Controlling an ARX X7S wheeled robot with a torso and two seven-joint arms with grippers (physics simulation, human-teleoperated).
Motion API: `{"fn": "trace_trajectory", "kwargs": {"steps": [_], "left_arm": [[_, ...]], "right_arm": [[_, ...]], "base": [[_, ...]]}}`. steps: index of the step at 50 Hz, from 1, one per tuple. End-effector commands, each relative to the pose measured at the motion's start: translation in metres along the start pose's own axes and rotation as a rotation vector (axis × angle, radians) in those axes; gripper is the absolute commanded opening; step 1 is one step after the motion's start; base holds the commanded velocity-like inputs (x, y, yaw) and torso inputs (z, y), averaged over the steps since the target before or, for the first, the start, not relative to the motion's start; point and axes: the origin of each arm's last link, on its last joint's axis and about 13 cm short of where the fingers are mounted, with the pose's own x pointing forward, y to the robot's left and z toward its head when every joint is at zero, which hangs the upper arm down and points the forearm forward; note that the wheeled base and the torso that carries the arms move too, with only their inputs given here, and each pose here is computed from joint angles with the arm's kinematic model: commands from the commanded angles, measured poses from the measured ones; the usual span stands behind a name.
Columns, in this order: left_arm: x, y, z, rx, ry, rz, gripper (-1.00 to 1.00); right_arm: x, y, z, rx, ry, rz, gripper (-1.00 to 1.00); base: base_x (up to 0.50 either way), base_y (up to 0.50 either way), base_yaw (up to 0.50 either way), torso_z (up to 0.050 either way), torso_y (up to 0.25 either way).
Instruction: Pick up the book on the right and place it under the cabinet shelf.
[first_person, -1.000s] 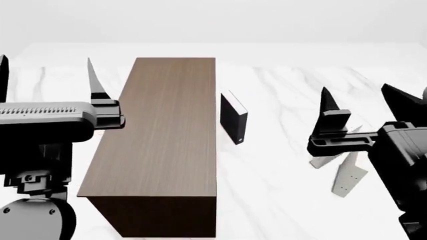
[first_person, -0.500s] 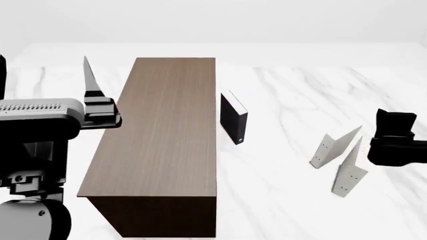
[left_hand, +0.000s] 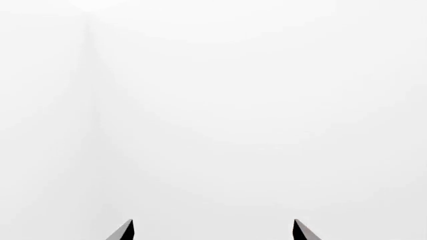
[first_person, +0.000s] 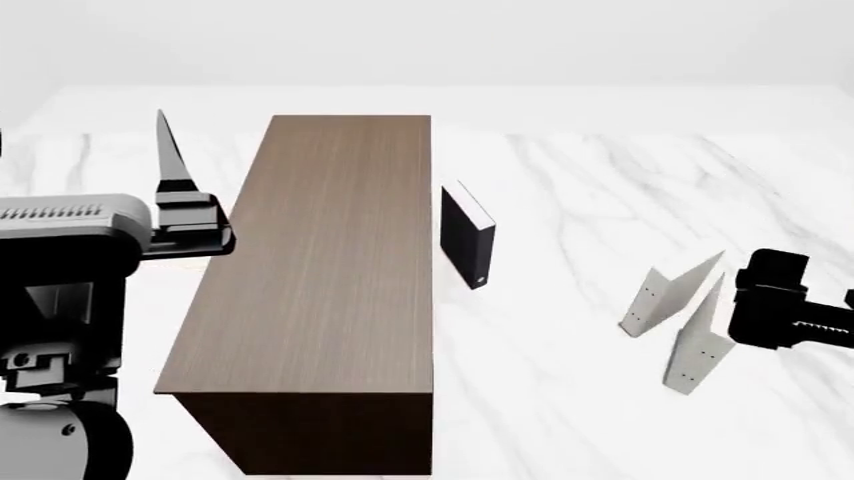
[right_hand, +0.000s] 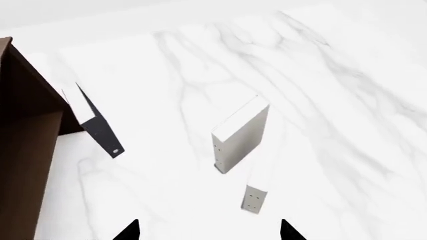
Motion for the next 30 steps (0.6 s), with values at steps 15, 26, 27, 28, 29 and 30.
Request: {"fn": "trace_trajectory", "kwargs": {"steps": [15,26,27,28,29,30], "left_arm": [[0.0,0.001,-0.001,0.0,0.002,-0.002,1.0],[0.001,0.001,-0.001,-0.001,0.002,-0.001,1.0],[0.001,0.001,0.0,-0.002,0.002,-0.001,1.0],[0.001,0.001,0.0,-0.002,0.002,-0.001,1.0],[0.001,0.001,0.0,-0.002,0.002,0.0,1.0],[0.001,0.001,0.0,-0.003,0.002,0.0,1.0]], "right_arm": [[0.024,-0.007,0.011,0.051,0.026,-0.053,1.0],[0.044,-0.003,0.009,0.043,0.046,-0.072,1.0],[0.046,-0.004,0.009,0.042,0.048,-0.076,1.0],[0.047,-0.004,0.008,0.042,0.051,-0.079,1.0],[0.049,-0.004,0.008,0.044,0.054,-0.082,1.0],[0.051,-0.005,0.008,0.046,0.056,-0.085,1.0]], "base": [[0.0,0.0,0.0,0.0,0.0],[0.0,0.0,0.0,0.0,0.0],[0.0,0.0,0.0,0.0,0.0],[0.0,0.0,0.0,0.0,0.0],[0.0,0.0,0.0,0.0,0.0],[0.0,0.0,0.0,0.0,0.0]]}}
